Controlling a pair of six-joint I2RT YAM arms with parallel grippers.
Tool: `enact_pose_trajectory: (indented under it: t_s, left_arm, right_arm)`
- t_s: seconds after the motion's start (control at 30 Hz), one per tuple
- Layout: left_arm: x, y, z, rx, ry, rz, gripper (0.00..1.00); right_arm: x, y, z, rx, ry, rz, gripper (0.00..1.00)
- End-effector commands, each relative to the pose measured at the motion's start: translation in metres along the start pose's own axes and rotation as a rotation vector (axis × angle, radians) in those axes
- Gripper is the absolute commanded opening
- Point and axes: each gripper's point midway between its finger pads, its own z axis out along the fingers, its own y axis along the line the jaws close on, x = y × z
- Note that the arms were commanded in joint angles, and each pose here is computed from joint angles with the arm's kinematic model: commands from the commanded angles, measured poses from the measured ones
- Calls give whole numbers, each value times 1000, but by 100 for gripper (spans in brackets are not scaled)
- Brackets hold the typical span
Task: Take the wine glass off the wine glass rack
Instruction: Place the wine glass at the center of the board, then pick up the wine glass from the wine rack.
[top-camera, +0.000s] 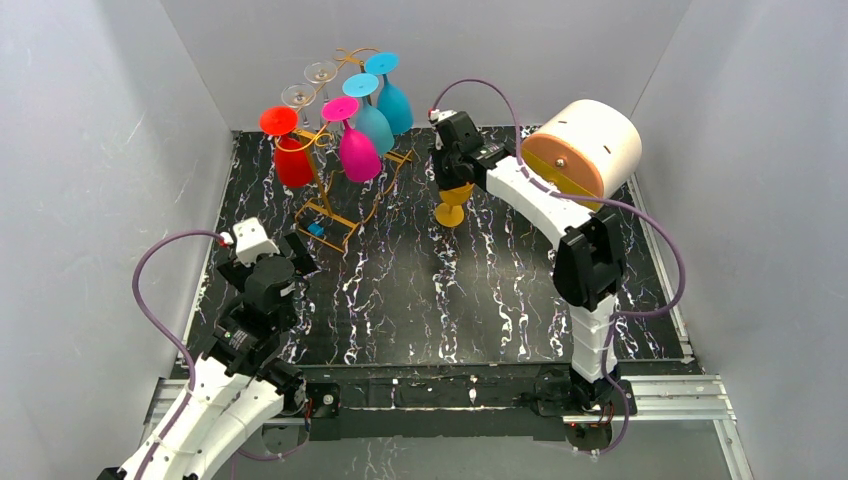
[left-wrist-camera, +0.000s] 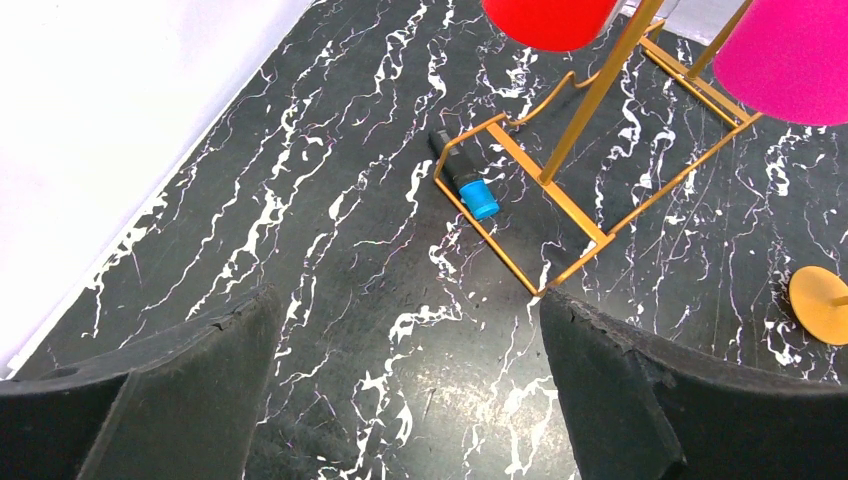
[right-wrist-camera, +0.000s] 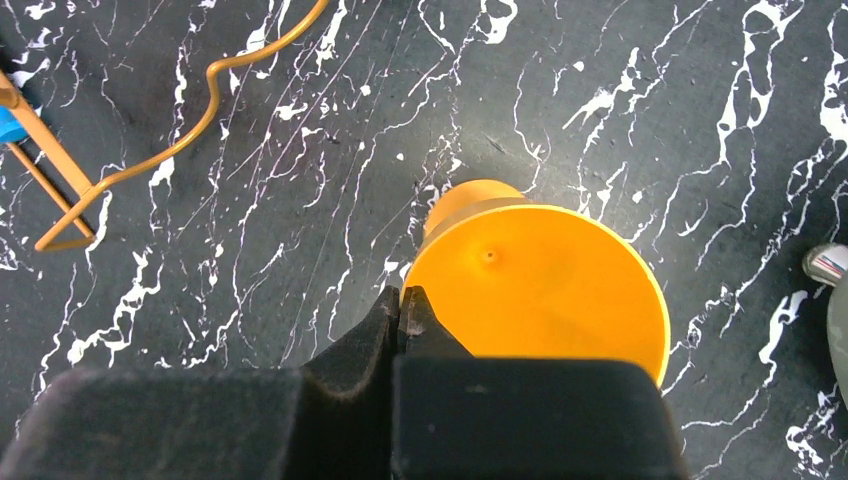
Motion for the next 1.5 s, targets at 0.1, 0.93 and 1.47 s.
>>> enact_pose_trajectory:
  t_s: [0.1, 0.93, 1.47]
  left_arm:
    - [-6, -5, -1, 27, -5, -8, 98]
    - [-16, -3, -7, 68, -73, -41, 98]
    - [-16, -22, -5, 147, -71, -44, 98]
  right_arm:
    - [-15, -5, 9, 39, 2, -24, 1]
    - [-15, 0, 7, -2, 76, -152, 39]
    - [-76, 22, -44, -84, -144, 14, 75]
